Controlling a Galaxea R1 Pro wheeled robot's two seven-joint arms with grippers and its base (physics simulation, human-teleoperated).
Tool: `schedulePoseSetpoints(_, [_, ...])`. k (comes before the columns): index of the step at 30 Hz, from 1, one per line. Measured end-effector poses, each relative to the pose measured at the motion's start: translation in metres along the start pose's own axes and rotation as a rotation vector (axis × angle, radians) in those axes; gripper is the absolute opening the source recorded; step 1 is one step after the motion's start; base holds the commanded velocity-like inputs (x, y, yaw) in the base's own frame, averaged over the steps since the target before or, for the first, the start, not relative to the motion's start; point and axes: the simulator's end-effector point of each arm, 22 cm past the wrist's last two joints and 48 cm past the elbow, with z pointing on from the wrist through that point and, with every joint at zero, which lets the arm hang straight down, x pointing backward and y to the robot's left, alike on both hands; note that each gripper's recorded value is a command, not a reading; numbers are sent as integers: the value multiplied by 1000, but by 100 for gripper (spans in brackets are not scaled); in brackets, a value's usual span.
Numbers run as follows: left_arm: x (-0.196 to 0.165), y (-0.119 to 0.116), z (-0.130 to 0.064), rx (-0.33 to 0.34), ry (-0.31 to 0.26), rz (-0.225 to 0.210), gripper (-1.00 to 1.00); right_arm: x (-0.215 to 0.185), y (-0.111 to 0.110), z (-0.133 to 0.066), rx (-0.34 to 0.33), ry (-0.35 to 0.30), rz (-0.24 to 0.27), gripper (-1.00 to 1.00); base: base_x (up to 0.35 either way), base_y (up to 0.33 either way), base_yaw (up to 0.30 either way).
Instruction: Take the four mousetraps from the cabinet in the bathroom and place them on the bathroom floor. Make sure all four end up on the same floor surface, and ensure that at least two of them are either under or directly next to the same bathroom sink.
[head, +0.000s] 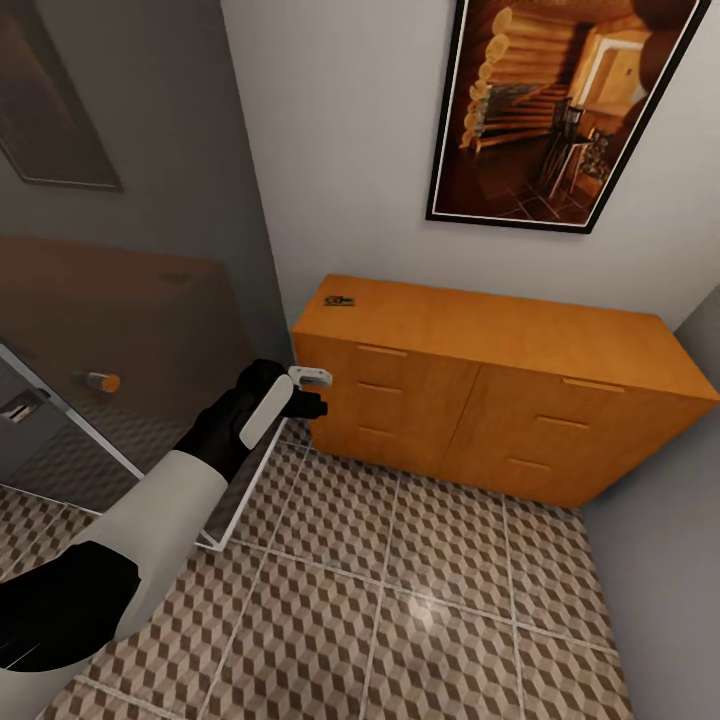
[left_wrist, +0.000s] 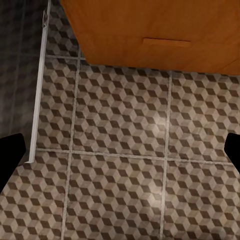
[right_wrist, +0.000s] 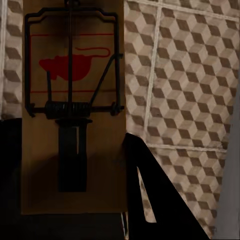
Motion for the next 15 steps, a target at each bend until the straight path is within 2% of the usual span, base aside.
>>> schedulePoseSetpoints(4, [0,0,0,0,0,0,100,20,10,-2,-20,86,-5,-100,0,0,0])
schedulePoseSetpoints(15, [0,2,0,-3,0,0,100,43,8,-11,-51,130,-12,-100,0,0,0])
